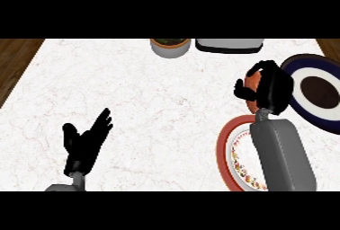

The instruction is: Pick the sweet potato from the plate and place it in the plate

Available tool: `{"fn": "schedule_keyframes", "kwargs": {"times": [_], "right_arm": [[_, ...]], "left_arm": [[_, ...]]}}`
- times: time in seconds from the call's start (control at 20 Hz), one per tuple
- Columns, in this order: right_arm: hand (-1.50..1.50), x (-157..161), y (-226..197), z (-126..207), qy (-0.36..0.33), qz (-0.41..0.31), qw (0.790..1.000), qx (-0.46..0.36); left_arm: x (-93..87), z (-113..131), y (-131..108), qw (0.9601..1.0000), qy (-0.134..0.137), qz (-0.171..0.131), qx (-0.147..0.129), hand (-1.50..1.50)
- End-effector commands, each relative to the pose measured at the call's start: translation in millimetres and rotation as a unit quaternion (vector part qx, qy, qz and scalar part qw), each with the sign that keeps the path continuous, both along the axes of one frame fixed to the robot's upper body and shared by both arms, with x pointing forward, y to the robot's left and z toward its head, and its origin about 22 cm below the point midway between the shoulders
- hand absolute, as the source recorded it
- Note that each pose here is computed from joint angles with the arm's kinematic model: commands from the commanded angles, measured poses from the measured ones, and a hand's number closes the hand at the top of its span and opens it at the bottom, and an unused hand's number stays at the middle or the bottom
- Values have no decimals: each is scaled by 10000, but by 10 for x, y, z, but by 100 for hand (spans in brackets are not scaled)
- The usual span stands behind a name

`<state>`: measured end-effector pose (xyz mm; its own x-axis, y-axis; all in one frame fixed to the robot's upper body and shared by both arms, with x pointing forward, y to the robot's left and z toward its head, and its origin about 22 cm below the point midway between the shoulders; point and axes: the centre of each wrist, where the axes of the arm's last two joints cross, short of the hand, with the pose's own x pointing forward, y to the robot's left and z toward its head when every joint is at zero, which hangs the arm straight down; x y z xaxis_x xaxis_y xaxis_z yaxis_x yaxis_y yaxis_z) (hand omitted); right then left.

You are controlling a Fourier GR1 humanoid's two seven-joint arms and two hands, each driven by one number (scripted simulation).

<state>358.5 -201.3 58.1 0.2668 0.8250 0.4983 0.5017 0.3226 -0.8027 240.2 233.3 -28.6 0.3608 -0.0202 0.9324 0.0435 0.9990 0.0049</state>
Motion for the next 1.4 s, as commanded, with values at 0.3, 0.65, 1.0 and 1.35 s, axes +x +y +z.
{"fn": "schedule_keyframes", "kwargs": {"times": [0.3, 0.65, 1.0, 1.35], "right_arm": [[150, 251, 312, 126, -2030, -1961, 9551, 899], [150, 317, 67, 0, -2842, -2352, 9212, 1236], [150, 240, -702, -236, -2959, -3162, 8986, 705], [150, 206, -1520, -176, -2971, -3561, 8848, 466]], "left_arm": [[29, -61, 53, 10000, 87, 11, 35, 0], [56, -97, 61, 9998, -4, 158, 122, 0], [19, -89, -98, 9997, 42, 217, -75, 0], [-106, 0, 67, 9999, 17, 126, -19, 0]]}}
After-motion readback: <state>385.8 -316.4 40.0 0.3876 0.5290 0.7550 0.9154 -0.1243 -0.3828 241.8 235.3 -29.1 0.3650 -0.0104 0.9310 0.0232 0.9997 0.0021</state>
